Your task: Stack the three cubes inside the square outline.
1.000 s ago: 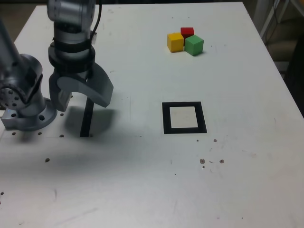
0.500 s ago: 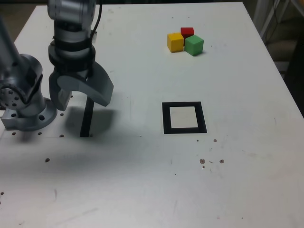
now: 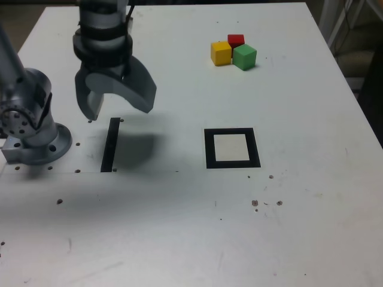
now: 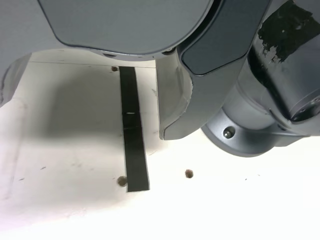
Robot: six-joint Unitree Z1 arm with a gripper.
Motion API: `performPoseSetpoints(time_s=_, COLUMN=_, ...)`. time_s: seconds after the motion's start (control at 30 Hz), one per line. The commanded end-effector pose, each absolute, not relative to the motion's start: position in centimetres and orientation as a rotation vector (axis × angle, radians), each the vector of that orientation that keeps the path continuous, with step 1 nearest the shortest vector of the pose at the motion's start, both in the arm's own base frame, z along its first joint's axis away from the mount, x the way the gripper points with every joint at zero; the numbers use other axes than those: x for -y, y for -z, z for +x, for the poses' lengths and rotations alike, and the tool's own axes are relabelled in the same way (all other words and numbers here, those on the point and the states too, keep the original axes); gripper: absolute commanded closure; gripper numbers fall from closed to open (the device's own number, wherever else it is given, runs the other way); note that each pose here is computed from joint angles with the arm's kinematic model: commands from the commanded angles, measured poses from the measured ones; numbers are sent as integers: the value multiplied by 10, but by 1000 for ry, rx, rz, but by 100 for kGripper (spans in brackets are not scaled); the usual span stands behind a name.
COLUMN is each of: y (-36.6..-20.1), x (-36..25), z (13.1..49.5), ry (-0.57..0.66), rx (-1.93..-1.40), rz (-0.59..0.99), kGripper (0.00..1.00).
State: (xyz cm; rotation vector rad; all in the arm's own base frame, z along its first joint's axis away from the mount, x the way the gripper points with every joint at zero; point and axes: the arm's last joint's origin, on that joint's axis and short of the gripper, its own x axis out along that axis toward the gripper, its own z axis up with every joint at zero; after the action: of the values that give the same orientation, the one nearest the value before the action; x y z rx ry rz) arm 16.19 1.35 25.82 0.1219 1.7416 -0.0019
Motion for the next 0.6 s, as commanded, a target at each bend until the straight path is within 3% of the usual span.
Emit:
performPoseSetpoints(time_s=0.0, y=-261, x=-20, z=168, ry=9, rx=-1735, rz=114, kGripper=1)
performPoseSetpoints(time_s=0.57, y=-279, x=-78, z=223, ry=25, rx=-1739, rz=114, kGripper=1)
